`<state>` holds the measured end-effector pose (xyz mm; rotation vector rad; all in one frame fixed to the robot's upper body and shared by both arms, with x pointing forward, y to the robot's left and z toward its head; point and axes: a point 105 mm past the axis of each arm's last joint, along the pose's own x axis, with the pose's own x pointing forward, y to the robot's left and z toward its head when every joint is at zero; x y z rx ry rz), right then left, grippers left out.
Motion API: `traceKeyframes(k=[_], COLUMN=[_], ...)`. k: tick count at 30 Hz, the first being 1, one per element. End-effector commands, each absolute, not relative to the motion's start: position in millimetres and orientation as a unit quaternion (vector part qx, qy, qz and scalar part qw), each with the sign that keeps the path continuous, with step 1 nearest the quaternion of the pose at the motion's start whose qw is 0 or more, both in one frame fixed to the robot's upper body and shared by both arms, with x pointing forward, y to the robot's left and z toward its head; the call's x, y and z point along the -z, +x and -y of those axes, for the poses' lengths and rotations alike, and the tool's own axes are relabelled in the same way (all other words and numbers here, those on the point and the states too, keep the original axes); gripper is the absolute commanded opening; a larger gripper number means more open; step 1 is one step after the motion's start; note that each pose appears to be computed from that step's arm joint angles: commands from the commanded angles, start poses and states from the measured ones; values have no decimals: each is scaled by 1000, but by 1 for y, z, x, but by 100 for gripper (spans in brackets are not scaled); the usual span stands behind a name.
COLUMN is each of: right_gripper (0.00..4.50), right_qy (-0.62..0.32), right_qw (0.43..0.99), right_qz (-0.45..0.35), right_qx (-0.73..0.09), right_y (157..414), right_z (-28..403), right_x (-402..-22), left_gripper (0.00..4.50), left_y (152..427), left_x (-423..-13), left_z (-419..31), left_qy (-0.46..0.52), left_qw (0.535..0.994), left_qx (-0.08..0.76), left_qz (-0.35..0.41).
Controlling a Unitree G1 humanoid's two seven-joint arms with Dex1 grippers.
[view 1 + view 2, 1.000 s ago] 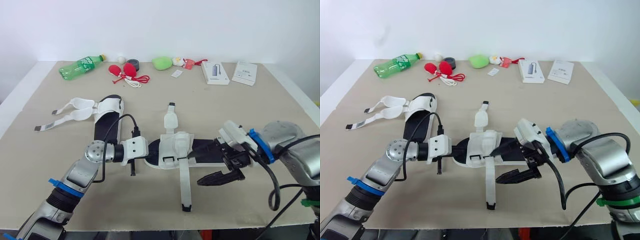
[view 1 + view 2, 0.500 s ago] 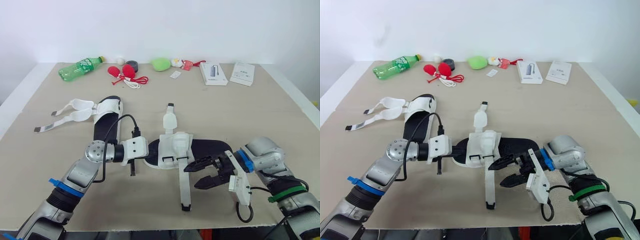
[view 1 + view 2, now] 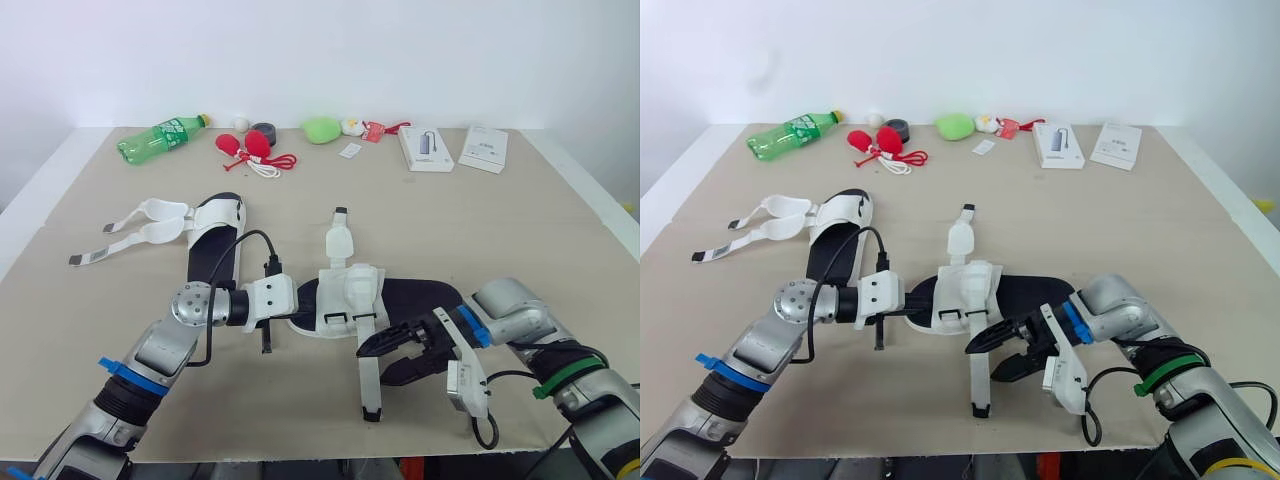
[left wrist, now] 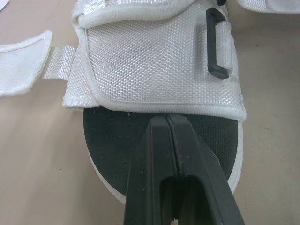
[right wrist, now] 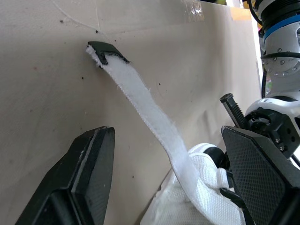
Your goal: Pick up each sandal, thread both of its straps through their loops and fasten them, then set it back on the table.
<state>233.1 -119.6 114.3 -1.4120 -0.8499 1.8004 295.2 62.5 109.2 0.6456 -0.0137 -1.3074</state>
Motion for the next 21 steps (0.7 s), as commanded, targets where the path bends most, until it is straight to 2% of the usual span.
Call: traceKeyframes(k=[1,4,6,9,16,21], right_gripper=[312,202,108,9,9,9], right_qy=[-549,-545,-539,-524,-365,-215], right_qw=[341,344,350,365,523,654], right_qz=[342,335,329,320,245,177], right_qx=[-682,-687,-692,-700,-730,-704], right_y=[234,233,232,230,232,256], right_z=[115,114,113,111,102,96], right_x=[-125,-124,-123,-124,-150,-181], left_gripper=[0,0,0,0,0,0], left_y=[289,288,288,288,289,290], left_x=[-101,-100,-100,-100,-99,-99], left_z=[-60,-60,-60,-60,-60,-59], left_qy=[296,296,296,296,296,297], left_qw=[737,737,737,737,735,734], left_qx=[608,608,608,608,610,610], left_qz=[-7,-8,-8,-8,-9,-9])
